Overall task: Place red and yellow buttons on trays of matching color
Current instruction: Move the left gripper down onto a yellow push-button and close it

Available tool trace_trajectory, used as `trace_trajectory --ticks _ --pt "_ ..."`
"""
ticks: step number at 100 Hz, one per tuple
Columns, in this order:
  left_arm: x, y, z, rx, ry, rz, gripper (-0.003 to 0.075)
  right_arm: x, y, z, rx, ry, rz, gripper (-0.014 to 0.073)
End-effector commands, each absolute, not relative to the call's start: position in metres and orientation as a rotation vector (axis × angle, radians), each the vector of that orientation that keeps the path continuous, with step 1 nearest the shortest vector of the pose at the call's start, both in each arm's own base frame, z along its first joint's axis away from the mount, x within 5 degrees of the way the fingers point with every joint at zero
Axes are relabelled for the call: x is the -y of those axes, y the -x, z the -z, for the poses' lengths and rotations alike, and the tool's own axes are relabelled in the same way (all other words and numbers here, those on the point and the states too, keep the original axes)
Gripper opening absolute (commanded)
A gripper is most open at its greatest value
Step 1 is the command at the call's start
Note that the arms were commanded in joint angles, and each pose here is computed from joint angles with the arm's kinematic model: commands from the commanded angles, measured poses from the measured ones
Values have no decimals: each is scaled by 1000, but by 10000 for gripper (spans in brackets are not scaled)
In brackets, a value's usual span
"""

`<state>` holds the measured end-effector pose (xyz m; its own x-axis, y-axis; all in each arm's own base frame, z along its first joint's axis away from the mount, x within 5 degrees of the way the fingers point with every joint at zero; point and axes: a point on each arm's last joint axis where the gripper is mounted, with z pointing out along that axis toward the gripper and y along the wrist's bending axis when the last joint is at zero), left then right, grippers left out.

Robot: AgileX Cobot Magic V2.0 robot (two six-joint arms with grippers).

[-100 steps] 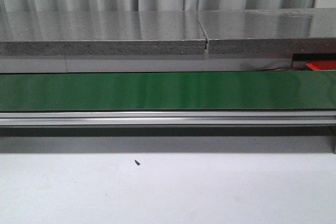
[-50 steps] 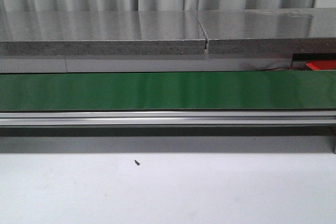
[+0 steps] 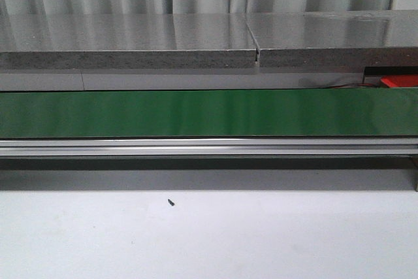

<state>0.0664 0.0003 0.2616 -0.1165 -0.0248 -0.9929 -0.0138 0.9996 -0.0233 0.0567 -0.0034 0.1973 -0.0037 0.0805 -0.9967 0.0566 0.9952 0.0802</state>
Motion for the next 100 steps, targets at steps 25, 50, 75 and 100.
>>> trace_trajectory --ticks 25,50,75,100 --pt "-1 -105 -311 -1688 72 53 -18 3 -54 -211 -1462 -86 -14 -67" --pt "-1 -143 -313 -1866 81 64 252 3 -54 -211 -1462 -86 -14 -67" --pt "-1 -176 -322 -1981 86 75 582 3 -54 -211 -1462 -86 -14 -67" --pt "-17 -203 -333 -2144 285 119 545 3 -54 -211 -1462 -86 -14 -67"
